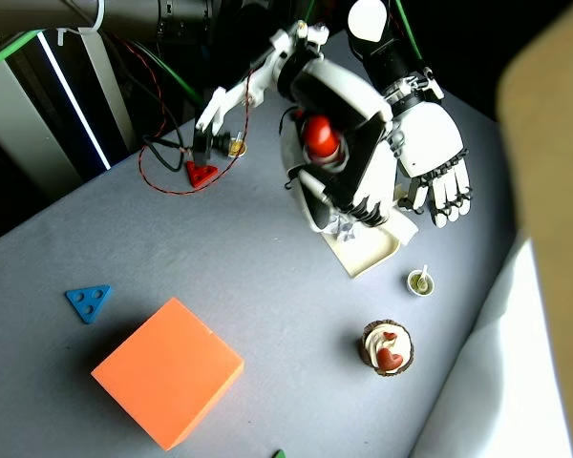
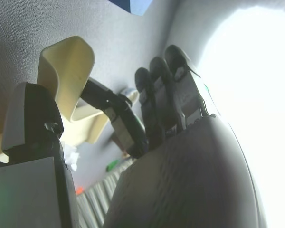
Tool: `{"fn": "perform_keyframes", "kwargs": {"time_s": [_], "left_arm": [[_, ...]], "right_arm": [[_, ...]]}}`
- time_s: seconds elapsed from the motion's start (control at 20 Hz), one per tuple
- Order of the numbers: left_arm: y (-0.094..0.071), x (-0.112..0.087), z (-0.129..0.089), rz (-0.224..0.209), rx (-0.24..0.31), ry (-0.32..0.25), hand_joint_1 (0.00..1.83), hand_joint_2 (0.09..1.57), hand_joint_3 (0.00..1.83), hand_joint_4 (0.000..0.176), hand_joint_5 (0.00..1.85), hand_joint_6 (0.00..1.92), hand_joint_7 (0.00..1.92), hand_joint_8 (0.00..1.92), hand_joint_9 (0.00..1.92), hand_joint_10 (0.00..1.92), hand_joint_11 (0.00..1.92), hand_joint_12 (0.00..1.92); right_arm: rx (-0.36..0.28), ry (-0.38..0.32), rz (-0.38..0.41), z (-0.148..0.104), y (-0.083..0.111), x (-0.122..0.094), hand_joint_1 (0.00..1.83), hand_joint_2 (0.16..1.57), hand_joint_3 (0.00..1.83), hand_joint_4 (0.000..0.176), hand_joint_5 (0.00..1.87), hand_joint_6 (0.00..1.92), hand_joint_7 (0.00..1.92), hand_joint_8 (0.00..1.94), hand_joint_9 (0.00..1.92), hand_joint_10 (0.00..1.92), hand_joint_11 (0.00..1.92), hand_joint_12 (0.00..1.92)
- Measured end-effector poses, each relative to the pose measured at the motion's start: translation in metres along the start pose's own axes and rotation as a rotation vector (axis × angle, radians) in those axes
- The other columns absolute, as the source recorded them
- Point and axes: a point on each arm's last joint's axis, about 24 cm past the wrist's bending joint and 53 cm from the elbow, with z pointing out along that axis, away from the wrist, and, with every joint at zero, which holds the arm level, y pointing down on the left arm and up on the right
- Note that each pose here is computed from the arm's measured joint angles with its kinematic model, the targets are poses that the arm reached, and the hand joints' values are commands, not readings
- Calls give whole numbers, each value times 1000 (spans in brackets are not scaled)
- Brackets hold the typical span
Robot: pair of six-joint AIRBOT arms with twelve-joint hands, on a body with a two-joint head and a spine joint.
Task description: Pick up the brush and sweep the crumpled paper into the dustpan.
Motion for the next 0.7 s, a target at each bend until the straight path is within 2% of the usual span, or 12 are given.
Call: {"fn": "perform_keyframes", "kwargs": {"time_s": [0.15,0.25,0.4,0.5,0.6,0.7], "left_arm": [[0,0,0,0,1,0,1165,1077,0,0,1065,832,410,3,318,1,187,241],[-1,0,0,-1,1,1,1170,1078,1,0,1060,839,407,3,314,3,189,251],[0,0,0,-1,1,0,1162,1083,0,0,1049,859,406,1,319,0,167,254],[0,0,0,-1,0,0,1161,1081,0,0,1056,848,401,0,306,0,168,263],[0,0,0,-1,1,0,1166,1078,0,0,1063,836,394,1,306,0,169,270],[-1,1,0,-1,2,1,1156,1077,1,0,1065,833,429,2,322,1,168,280]], "right_arm": [[-70,65,-168,-7,8,17,1552,1215,2,176,919,1921,1041,1941,1099,1921,1225,1921],[-121,61,-249,-12,20,20,1552,1218,2,176,898,1921,1029,1941,1103,1921,1232,1921],[-153,44,-279,-14,32,28,1572,1212,0,176,916,1921,1031,1941,1106,1921,1239,1921],[-162,70,-289,-15,37,39,1575,1202,0,176,956,1921,1054,1941,1130,1921,1250,1921],[-157,76,-284,-14,40,41,1575,1200,0,176,961,1921,1059,1941,1134,1921,1252,1921],[-124,40,-250,-8,36,33,1559,1212,1,176,946,1921,1039,1941,1096,1921,1213,1921]]}}
